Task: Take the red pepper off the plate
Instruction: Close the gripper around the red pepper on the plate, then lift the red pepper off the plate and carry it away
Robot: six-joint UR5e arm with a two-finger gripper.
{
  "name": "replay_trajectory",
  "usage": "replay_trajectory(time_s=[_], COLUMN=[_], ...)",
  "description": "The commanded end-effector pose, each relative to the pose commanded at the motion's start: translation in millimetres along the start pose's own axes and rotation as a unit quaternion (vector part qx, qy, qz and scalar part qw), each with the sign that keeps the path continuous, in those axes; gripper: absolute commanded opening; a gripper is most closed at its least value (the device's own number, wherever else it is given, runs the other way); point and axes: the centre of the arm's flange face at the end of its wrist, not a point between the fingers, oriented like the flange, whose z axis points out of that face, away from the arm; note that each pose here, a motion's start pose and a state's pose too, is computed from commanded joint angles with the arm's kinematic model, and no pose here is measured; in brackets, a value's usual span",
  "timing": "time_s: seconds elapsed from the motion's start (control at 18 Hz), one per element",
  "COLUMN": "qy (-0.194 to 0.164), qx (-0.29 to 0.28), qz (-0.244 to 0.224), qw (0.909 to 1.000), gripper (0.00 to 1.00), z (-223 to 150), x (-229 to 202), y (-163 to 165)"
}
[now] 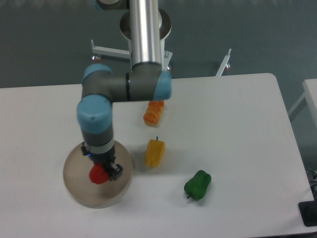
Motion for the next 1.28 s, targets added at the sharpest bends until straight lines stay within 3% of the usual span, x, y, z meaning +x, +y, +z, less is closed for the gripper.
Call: replay_trajectory(time_s=[0.11, 0.28, 0.61, 0.78, 0.94, 1.28], qy=[-0.007, -0.004, 0.038, 0.042, 0.047, 0.056], qx=[0.001, -0.008, -0.043, -0.048, -0.054, -0.079], qz=[-0.025, -0.032, 0.031, 0.077, 0.123, 0.172], qw=[0.9997, 0.9994, 0.9979, 0.995, 0.9899, 0.9803], gripper=[0.07, 0.07, 0.06, 0.05, 0.06, 0.06], z=[-26.2, -35.3, -51.3, -56.7, -53.7, -36.8], x=[-25.0, -57.3, -110.5, -133.3, -141.4, -152.7], y=[27.2, 60.8, 147.5, 187.0, 202.1, 213.4])
